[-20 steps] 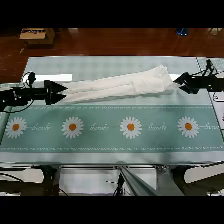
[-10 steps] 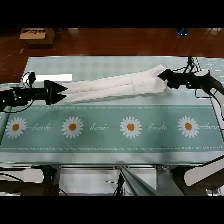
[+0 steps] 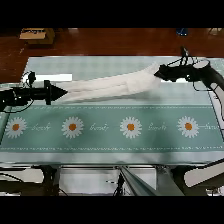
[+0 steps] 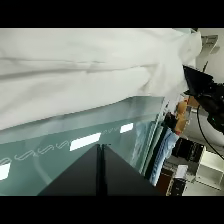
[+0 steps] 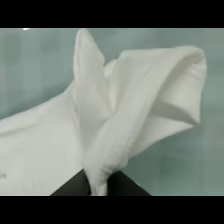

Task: Fold the shirts.

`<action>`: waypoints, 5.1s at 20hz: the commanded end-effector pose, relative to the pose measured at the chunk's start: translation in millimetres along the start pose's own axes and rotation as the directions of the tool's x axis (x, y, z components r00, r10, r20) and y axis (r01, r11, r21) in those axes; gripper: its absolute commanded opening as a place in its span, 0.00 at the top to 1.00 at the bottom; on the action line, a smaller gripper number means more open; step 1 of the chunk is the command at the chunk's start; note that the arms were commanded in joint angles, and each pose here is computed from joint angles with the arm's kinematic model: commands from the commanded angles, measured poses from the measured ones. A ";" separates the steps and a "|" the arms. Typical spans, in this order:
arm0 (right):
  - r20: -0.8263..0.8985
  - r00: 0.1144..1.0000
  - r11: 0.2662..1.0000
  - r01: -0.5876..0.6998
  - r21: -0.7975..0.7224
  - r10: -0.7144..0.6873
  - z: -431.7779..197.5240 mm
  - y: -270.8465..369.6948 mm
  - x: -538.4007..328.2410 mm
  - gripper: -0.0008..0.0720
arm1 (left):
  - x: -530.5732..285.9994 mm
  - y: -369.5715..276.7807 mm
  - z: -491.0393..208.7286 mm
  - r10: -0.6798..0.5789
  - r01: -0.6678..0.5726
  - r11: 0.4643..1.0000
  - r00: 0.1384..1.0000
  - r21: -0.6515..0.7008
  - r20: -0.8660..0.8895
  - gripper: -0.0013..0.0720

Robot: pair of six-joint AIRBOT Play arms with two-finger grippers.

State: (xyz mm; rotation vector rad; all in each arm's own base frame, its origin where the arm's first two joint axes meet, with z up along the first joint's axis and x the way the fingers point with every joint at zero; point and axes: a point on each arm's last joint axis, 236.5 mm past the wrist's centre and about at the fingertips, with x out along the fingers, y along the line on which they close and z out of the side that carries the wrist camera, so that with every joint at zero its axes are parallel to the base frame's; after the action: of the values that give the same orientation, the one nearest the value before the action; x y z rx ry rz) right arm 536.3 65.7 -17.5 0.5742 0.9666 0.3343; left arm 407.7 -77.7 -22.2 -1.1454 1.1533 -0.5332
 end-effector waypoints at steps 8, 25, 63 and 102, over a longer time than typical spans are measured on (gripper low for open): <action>-0.054 0.988 0.968 0.132 -0.214 -0.147 -30.3 88.7 -151.3 0.95 | 128.4 -96.6 -91.1 -0.139 0.168 0.973 0.975 0.160 -0.176 0.95; -0.115 0.936 0.892 0.272 -0.360 -0.332 -106.4 144.9 -198.9 0.95 | 251.6 -86.7 -260.9 0.015 0.065 0.973 0.941 0.223 -0.338 0.95; -0.207 0.976 0.978 -0.102 -0.182 0.063 -226.7 270.6 119.6 0.85 | -119.9 -204.4 -86.1 -0.253 0.122 0.781 0.958 0.612 0.133 0.96; -0.118 0.976 0.962 -0.153 0.227 0.183 -199.7 127.0 -27.4 0.95 | -107.1 -195.5 -86.0 -0.196 0.081 0.802 0.972 0.591 0.133 0.95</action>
State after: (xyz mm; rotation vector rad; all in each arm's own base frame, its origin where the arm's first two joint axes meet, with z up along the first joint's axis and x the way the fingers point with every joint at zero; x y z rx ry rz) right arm 346.7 220.0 -57.0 0.8708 1.1921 0.3370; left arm 330.4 -99.8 202.7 -0.7122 0.6592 -0.8128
